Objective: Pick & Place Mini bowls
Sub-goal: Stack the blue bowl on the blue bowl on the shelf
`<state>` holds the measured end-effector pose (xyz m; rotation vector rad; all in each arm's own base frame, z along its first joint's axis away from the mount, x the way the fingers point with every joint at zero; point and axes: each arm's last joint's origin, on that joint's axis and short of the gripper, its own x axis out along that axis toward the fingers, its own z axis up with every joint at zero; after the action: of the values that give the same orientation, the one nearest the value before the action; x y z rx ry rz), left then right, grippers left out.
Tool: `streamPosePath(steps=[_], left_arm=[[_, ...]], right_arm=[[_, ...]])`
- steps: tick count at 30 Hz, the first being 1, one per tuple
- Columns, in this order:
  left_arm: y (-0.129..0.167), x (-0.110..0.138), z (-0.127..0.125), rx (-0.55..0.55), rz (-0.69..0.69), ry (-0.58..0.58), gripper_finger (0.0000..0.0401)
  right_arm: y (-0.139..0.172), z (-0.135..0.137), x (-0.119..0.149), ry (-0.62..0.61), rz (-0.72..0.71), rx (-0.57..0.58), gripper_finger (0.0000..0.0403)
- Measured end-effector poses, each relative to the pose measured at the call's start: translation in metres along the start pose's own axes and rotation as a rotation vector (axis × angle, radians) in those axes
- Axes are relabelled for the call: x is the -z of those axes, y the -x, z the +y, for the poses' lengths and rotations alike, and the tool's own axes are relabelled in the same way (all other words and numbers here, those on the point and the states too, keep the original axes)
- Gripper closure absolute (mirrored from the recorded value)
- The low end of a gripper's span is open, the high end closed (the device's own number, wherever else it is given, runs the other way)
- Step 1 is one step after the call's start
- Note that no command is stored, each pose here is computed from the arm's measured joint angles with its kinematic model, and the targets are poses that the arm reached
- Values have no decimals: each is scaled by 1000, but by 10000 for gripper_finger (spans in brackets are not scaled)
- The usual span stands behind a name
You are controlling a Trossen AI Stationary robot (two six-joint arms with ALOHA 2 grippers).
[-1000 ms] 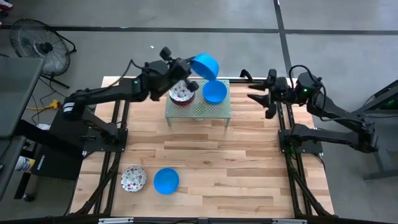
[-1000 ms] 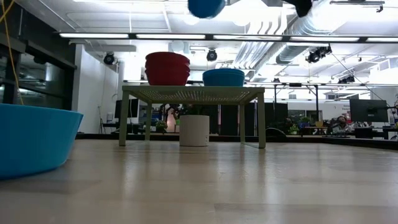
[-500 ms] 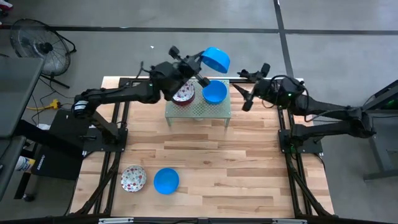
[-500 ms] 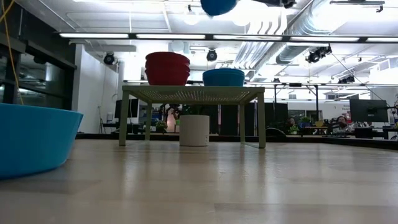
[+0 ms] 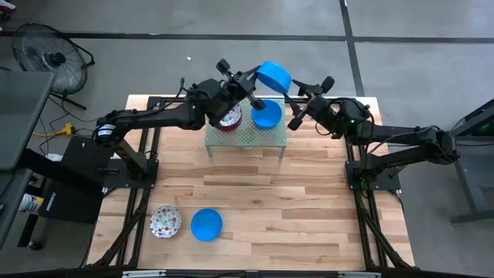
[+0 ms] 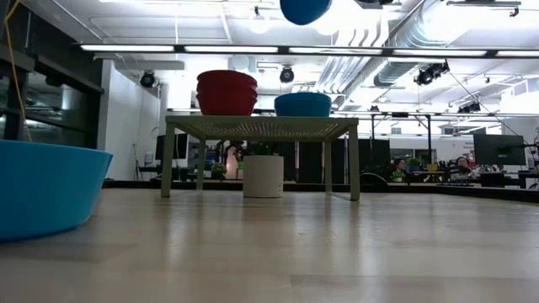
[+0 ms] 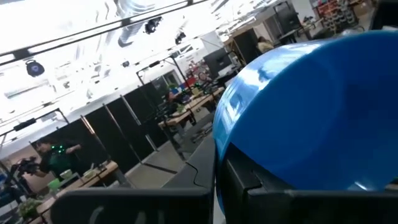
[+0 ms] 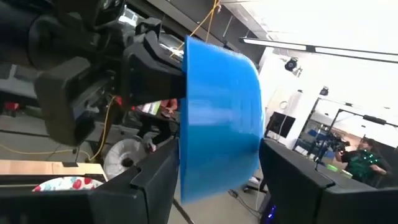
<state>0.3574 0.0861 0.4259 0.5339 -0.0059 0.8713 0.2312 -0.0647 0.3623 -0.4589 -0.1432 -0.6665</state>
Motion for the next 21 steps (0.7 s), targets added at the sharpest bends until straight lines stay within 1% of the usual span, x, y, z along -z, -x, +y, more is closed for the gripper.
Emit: streamPosePath(steps=[4,8,12,16,21], left_arm=[[0,-1,1,1,-15,-32,401],[0,-2,0,27,-38,-33,401],[0,-3,-1,52,-59,-32,401],[0,-2,-1,59,-59,-35,401],[0,-1,-2,71,-46,-45,401]], right_arm=[[-2,2,1,-2,-8,-20,192],[-2,1,2,-6,16,42,192],[-2,0,1,-13,7,61,201],[-2,-2,1,-14,34,109,226],[-2,-2,2,-24,42,131,285]])
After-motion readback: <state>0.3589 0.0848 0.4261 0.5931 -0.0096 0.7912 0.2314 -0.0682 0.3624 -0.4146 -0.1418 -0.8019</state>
